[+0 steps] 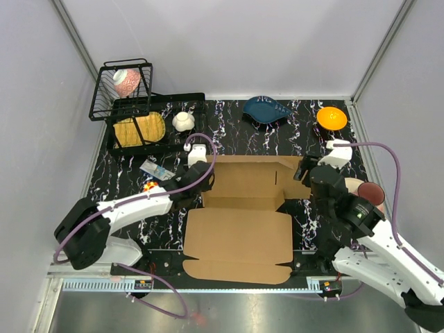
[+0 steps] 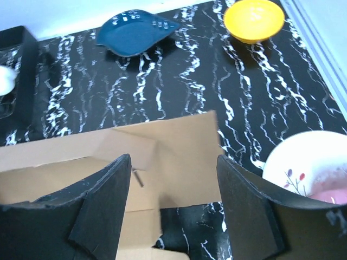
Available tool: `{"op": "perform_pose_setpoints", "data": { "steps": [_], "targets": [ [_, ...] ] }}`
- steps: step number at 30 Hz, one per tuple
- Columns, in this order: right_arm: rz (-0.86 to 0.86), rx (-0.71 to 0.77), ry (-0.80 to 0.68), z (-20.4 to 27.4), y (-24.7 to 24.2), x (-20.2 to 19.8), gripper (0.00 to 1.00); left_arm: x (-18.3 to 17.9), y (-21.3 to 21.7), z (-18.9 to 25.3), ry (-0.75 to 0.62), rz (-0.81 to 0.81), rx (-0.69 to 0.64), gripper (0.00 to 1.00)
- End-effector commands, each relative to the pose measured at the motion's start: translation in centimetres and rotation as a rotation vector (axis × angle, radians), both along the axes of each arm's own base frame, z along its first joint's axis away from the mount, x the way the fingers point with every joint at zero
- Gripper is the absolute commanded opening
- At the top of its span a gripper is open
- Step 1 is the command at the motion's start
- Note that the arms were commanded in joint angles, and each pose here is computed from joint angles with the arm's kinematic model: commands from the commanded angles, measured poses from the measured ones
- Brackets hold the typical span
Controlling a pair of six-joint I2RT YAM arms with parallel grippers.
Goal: Fold the paper box
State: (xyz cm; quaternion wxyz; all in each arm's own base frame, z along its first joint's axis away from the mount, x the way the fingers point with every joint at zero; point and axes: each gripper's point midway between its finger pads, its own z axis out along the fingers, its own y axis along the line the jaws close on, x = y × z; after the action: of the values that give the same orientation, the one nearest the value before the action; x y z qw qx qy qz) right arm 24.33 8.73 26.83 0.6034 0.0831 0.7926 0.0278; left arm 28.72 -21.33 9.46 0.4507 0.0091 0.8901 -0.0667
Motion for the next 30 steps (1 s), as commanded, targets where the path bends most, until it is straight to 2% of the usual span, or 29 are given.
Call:
{"op": "perform_pose_setpoints", "data": {
  "steps": [1,7,14,21,25,30],
  "targets": [
    [-0.097,0.060,0.067,-3.0,-1.7,0.1,0.74,-1.1,1.0,-0.8,0.030,-0.012,-0.022,0.00],
    [-0.099,0.053,0.096,-4.9,-1.5,0.9,0.79,-0.9,2.7,0.5,-0.044,-0.002,0.022,0.00],
    [-0.067,0.031,0.056,-5.7,-1.8,1.4,0.86,0.2,5.1,2.3,-0.121,0.035,0.046,0.00],
    [0.041,0.069,0.030,-6.8,0.1,1.6,0.86,1.7,4.7,4.8,-0.119,-0.091,-0.035,0.00],
    [0.047,0.096,0.043,-8.0,0.7,2.0,0.87,1.7,3.7,4.7,-0.062,-0.178,-0.029,0.00],
    [0.022,0.155,-0.023,-8.1,0.9,2.8,0.87,1.5,2.7,5.4,-0.057,-0.255,-0.054,0.00]
  ]
}}
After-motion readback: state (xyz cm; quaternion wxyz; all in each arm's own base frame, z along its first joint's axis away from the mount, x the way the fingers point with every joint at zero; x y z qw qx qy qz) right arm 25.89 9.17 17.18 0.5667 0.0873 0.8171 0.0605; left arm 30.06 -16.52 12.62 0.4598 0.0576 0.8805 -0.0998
